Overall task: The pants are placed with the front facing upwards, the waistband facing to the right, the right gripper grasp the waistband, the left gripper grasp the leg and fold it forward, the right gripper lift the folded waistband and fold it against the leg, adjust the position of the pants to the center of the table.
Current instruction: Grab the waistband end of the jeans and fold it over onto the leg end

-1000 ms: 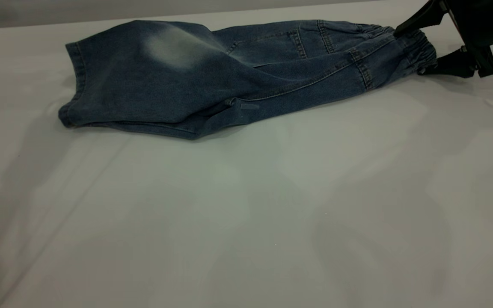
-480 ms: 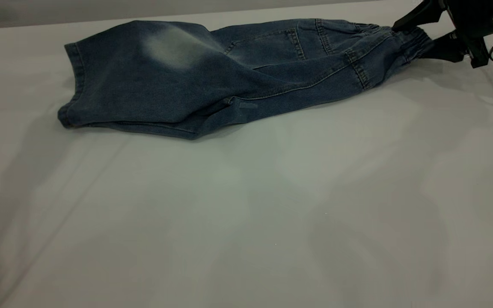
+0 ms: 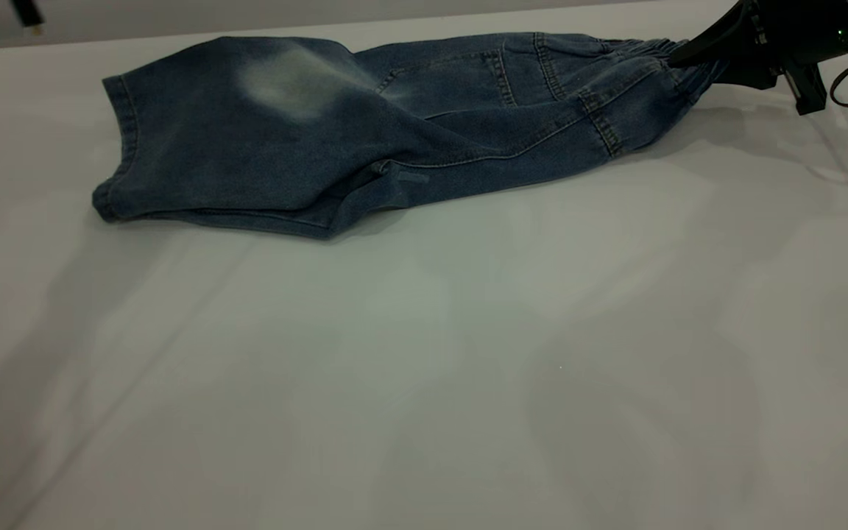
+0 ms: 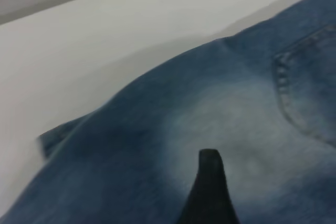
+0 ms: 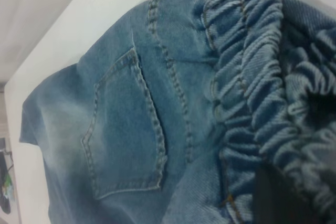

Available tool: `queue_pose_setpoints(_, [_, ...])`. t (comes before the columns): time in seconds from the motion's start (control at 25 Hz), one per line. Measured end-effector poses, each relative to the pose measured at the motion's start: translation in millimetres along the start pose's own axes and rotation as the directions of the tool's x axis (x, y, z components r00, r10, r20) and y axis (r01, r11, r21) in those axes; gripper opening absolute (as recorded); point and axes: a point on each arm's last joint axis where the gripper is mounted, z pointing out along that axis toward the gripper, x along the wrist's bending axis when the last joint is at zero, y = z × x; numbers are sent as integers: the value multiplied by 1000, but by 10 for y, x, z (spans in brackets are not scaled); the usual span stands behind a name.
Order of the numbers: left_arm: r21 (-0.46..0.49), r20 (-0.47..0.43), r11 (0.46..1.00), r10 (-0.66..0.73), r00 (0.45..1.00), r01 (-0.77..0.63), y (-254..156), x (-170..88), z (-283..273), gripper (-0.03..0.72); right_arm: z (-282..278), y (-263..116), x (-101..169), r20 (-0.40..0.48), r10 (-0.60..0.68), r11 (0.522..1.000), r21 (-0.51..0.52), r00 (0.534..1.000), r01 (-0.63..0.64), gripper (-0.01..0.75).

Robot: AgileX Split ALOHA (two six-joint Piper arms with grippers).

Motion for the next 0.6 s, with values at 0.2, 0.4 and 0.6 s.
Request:
queue_pose_setpoints(0.2, [40,75,998,51,996,-54,120,-236,282,517,-17,-2,41,-17,-7,1000,9,1000,7,48])
queue_pose_setpoints(0.4, [69,142,991,101,985,-112,203,-484,592,517,-27,-11,75,-39,-10,1000,22,999,11,48])
queue_pose_setpoints(0.6, [118,196,977,150,969,-175,176,-686,900,517,-31,-22,99,-62,-8,999,36,998,10,48])
